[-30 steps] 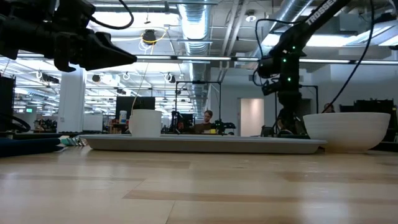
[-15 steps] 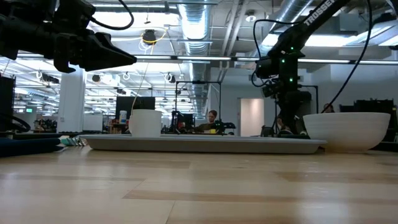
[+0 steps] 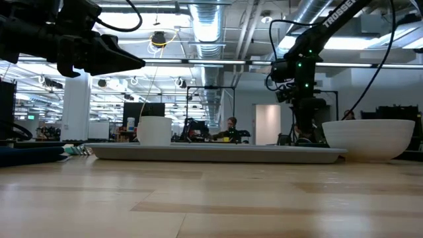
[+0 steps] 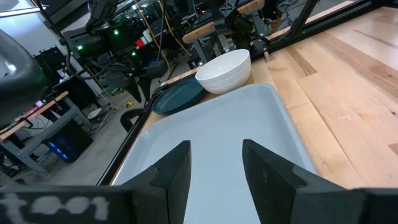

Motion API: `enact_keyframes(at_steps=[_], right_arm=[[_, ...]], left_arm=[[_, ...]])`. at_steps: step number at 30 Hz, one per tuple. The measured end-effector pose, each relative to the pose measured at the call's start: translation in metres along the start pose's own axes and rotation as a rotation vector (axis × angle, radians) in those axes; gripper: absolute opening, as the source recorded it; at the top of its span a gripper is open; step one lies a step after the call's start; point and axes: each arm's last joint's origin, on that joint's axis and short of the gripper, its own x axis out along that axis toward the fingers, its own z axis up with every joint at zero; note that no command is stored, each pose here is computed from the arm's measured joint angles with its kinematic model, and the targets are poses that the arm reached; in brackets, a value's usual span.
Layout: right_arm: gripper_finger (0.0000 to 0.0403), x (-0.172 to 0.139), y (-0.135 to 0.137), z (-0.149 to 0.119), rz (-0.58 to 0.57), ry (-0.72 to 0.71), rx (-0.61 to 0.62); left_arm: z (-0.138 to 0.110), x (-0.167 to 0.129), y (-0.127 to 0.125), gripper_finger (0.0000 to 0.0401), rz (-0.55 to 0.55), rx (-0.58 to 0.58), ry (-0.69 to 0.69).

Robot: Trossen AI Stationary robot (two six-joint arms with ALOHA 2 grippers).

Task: Set up tray
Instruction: Put the black plate on the gray tray to the bottom right of the white mug

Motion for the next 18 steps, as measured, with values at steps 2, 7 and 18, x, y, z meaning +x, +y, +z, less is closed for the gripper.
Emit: enact_keyframes(at_steps=[2, 7, 18], right_arm=[[0.0113, 0.0, 0.0002, 0.0002, 0.005, -0.006, 0.0], [0.0113, -0.0003, 0.0016, 0.0023, 0.014, -0.02, 0.065], [0.0113, 0.0001, 0.0047, -0.0007, 0.05, 0.009, 0.056]], left_arm=[[0.0, 0.0, 0.0001, 0.0135, 0.0, 0.0, 0.0], [0.0, 0.0, 0.0, 0.0135, 0.0, 0.0, 0.0], [0.0, 0.0, 0.0, 0.0135, 0.0, 0.0, 0.0]])
